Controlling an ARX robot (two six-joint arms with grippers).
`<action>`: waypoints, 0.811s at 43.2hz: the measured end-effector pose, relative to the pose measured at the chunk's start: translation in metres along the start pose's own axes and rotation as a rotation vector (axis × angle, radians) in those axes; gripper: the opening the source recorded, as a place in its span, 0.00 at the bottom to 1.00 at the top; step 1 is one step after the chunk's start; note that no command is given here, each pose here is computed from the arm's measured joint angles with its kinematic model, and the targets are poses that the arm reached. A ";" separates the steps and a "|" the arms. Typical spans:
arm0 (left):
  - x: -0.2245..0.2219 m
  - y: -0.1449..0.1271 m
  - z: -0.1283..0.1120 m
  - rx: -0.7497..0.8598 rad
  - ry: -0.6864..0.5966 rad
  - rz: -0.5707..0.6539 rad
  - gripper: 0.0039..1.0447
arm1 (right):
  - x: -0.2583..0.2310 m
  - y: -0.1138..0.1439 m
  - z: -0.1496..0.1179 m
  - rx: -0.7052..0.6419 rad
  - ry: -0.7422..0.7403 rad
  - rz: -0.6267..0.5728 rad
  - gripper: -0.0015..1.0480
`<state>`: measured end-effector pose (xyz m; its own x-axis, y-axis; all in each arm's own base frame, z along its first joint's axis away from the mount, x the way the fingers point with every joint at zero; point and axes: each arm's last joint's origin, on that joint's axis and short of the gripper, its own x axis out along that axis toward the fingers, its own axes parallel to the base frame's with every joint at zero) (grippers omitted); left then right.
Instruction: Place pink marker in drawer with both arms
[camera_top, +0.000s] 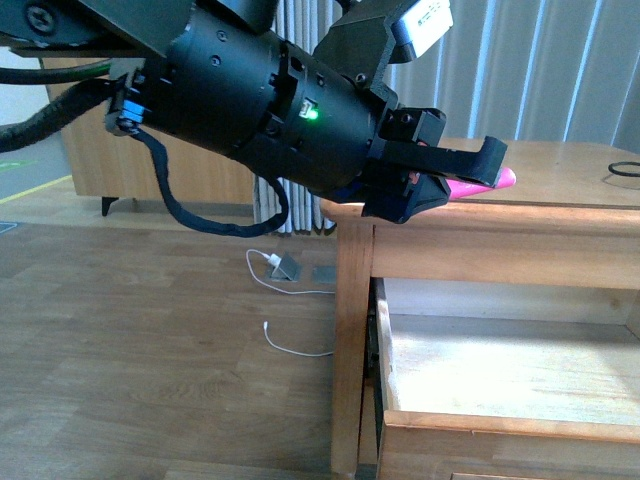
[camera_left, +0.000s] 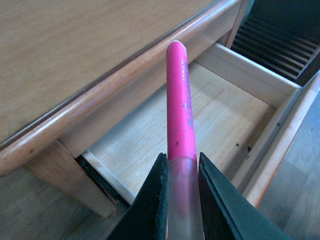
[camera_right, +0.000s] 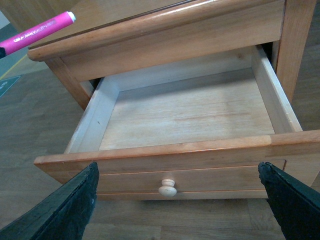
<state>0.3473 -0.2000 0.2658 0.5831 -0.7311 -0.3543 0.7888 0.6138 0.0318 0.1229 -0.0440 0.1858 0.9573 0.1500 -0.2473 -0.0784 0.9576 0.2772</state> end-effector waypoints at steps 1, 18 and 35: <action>-0.002 -0.001 -0.001 0.010 0.005 -0.011 0.13 | 0.000 0.000 0.000 0.000 0.000 0.000 0.92; 0.049 0.000 -0.043 0.059 0.150 -0.067 0.13 | 0.000 0.000 0.000 0.000 0.000 0.000 0.92; 0.104 0.001 -0.062 0.071 0.196 -0.085 0.13 | 0.000 0.000 0.000 0.000 0.000 0.000 0.92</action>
<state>0.3963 -0.2571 0.1715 0.4707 -0.7029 -0.5332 0.8492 0.5249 0.0578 0.1229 -0.0440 0.1858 0.9573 0.1500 -0.2473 -0.0784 0.9576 0.2772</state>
